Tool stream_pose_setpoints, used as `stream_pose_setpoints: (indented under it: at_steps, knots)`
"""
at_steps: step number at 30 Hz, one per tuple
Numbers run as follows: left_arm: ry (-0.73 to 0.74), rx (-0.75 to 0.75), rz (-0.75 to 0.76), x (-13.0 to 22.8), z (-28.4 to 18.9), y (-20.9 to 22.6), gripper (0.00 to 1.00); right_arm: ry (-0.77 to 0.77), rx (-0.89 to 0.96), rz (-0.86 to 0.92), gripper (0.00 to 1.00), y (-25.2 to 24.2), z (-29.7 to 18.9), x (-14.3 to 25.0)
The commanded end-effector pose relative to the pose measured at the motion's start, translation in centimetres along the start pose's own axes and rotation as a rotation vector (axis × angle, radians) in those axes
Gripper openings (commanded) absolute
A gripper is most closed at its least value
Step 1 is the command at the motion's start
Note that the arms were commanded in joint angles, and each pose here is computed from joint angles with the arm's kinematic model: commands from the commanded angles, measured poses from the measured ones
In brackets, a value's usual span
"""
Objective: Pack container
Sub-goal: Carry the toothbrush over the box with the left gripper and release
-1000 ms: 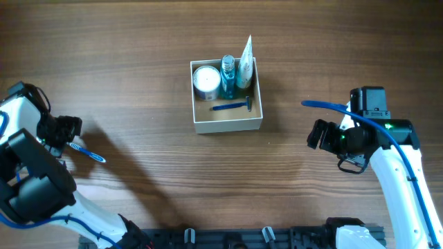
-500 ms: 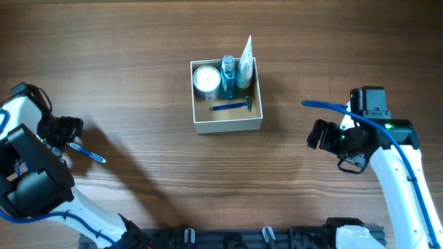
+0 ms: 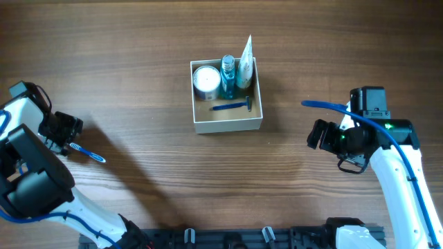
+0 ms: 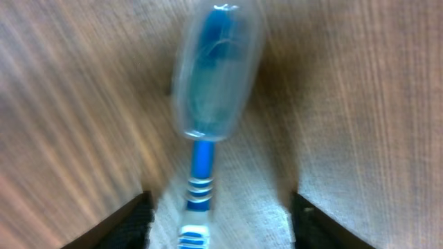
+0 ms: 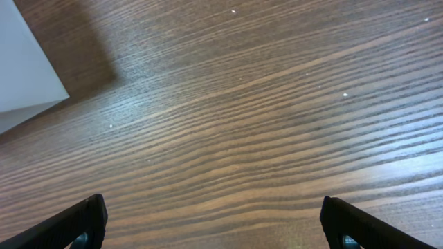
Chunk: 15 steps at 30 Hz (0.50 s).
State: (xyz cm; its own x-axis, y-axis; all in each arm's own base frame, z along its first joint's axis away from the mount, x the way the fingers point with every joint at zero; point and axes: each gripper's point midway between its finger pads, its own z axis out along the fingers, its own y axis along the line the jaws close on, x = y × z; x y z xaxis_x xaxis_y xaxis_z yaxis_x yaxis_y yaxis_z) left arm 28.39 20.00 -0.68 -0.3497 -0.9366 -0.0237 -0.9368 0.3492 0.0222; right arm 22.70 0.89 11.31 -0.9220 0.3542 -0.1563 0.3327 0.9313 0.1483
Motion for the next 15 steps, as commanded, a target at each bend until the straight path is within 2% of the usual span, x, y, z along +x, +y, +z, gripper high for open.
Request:
stream_pose_setpoints:
  at_steps: [1, 2, 7, 10, 15]
  knots:
    - [0.112, -0.098, 0.017, 3.06, 3.82, 2.44, 0.62, 0.012, -0.013, -0.02, 1.0, 0.27, 0.14, 0.2]
    - [0.112, -0.098, 0.017, 3.06, 3.82, 2.44, 0.61, 0.012, -0.013, -0.02, 1.0, 0.27, 0.14, 0.2]
    - [0.125, -0.107, 0.018, 3.37, 3.76, 2.66, 0.43, 0.012, -0.013, -0.02, 1.0, 0.27, 0.14, 0.2]
    - [0.136, -0.115, 0.019, 3.64, 3.71, 2.85, 0.41, 0.012, -0.013, -0.019, 1.0, 0.26, 0.14, 0.21]
    - [0.144, -0.12, 0.019, 3.84, 3.66, 2.99, 0.22, 0.012, -0.013, -0.019, 1.0, 0.26, 0.14, 0.21]
